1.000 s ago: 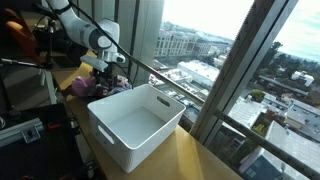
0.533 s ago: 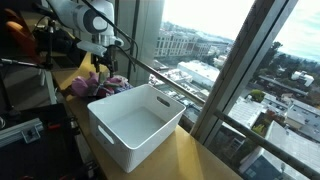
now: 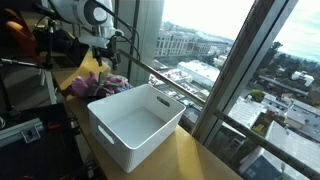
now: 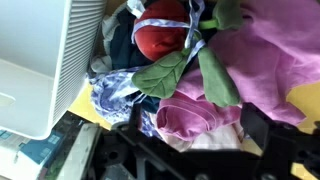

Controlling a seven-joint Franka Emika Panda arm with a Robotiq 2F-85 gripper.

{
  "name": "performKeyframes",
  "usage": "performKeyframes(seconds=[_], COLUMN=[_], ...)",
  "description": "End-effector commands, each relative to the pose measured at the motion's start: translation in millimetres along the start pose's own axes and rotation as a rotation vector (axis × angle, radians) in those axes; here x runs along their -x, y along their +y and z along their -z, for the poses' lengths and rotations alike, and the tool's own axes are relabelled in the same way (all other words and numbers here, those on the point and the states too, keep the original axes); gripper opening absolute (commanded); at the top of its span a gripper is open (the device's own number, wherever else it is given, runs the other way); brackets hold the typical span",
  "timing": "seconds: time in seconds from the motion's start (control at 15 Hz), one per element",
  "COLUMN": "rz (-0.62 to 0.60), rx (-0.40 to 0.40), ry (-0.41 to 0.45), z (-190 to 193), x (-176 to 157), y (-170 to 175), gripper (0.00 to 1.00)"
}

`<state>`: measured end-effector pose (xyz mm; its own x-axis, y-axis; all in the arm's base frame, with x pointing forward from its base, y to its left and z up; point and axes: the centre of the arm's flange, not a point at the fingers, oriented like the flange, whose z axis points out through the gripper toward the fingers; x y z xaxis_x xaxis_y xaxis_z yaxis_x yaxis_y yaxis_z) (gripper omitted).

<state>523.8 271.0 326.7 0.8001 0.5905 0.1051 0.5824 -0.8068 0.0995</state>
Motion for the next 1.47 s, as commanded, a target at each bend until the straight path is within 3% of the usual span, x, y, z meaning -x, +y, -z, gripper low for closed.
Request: performKeyframes(seconds=[0.0,0.67,0.87,1.2,1.4], rz=[0.054,0.132,0.130,0.106,0.091], rx=[0.038,0.001,-0.012,-0.037,-0.052], ry=[0.005,-0.084,-0.135,-0.285,-0.344], z=[-6.2,-97.7,-136.4,-232.0,-263.4], x=[-24.0,-64.1,-73.3,-81.1,-83.2], y=[-12.0,-56.2,-53.6,-42.2,-36.5], gripper=[1.00,1.00,1.00,1.00,1.00])
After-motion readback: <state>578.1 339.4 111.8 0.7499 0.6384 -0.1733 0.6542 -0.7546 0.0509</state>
